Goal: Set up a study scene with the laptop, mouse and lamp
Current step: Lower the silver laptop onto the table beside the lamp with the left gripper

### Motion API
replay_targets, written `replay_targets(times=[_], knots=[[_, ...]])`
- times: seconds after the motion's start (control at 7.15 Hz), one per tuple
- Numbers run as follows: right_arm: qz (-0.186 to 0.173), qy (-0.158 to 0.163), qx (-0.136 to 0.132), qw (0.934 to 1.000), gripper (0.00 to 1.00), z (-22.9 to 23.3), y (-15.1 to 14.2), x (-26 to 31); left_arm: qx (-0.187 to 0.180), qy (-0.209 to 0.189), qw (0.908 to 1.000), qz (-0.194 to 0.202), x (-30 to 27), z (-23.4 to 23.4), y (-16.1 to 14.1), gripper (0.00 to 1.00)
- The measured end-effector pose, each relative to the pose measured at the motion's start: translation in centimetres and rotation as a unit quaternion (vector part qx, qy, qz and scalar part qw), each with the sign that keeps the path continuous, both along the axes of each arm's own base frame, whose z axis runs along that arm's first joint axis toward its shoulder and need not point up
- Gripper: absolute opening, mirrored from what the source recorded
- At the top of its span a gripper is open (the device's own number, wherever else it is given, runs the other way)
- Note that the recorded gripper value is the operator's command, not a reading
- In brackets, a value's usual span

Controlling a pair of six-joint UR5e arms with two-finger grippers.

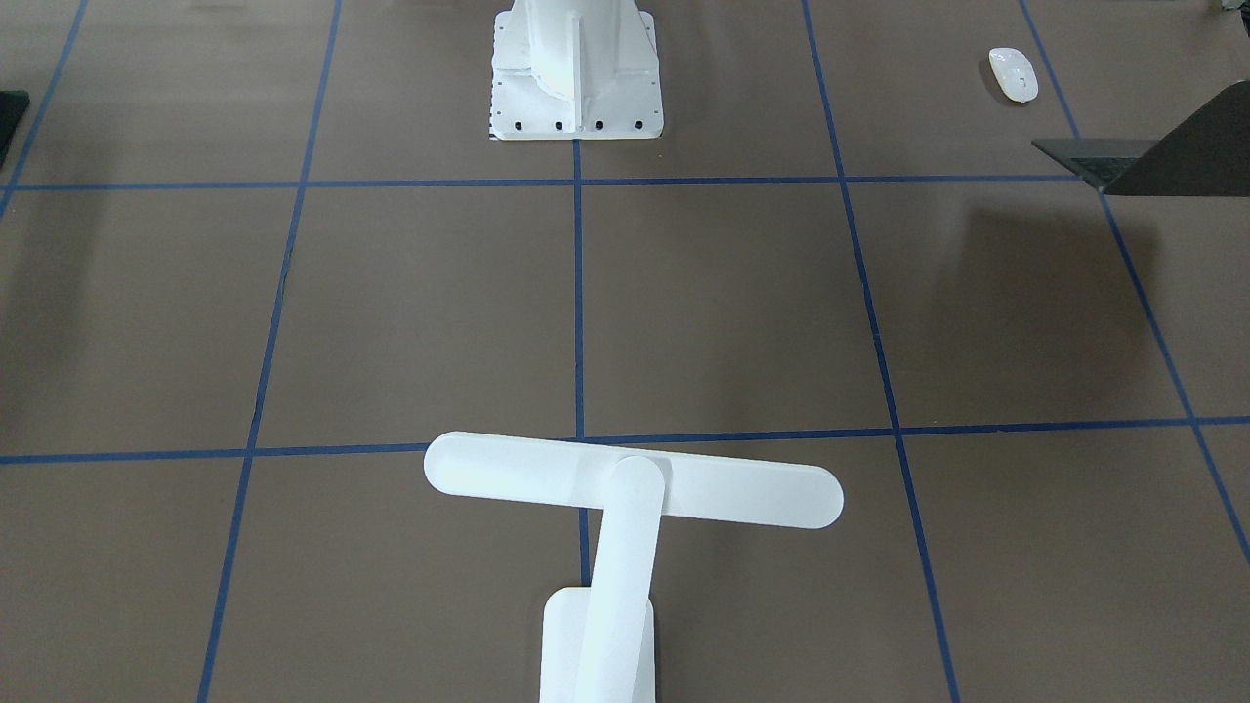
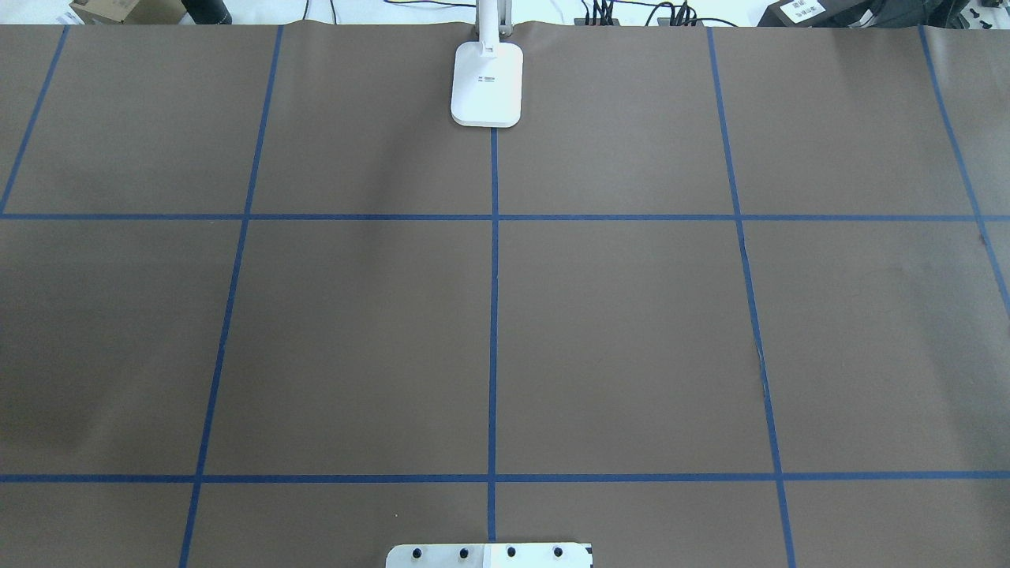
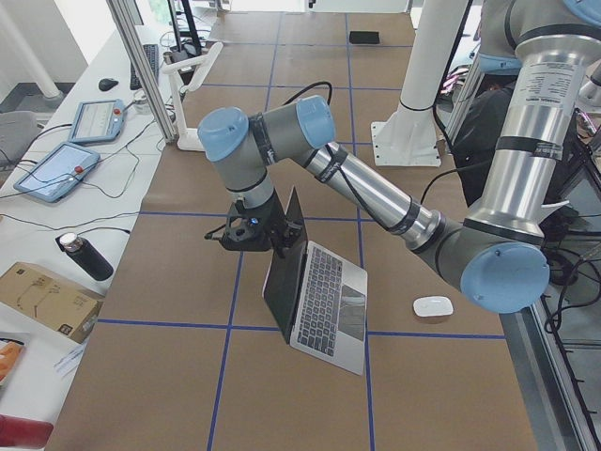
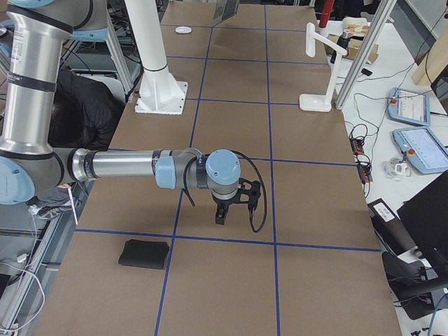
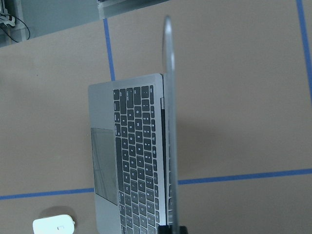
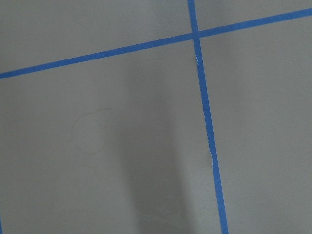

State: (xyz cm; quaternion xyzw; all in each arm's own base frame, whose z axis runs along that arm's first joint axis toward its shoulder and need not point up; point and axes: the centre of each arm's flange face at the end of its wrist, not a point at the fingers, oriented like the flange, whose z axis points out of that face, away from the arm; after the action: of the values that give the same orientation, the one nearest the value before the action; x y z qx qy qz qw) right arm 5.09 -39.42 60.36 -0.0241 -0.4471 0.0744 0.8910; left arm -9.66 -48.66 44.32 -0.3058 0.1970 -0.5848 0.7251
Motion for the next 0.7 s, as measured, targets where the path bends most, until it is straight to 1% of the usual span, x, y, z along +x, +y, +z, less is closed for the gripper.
replay_targets(times=[0.28,0.42,0.7], knots=[[0.000,0.000,0.004,1.0000,0.99,-0.5,0.0,0.0,-0.011,0.016,0.9997,-0.013,5.8,-6.7,-2.7,0.00],[0.000,0.000,0.003,1.0000,0.99,-0.5,0.1,0.0,-0.021,0.023,0.9994,-0.018,9.9,-10.0,-3.7,0.00],[0.001,0.000,0.002,1.0000,0.99,-0.5,0.1,0.0,-0.042,0.033,0.9983,-0.022,16.9,-15.5,-4.7,0.00]])
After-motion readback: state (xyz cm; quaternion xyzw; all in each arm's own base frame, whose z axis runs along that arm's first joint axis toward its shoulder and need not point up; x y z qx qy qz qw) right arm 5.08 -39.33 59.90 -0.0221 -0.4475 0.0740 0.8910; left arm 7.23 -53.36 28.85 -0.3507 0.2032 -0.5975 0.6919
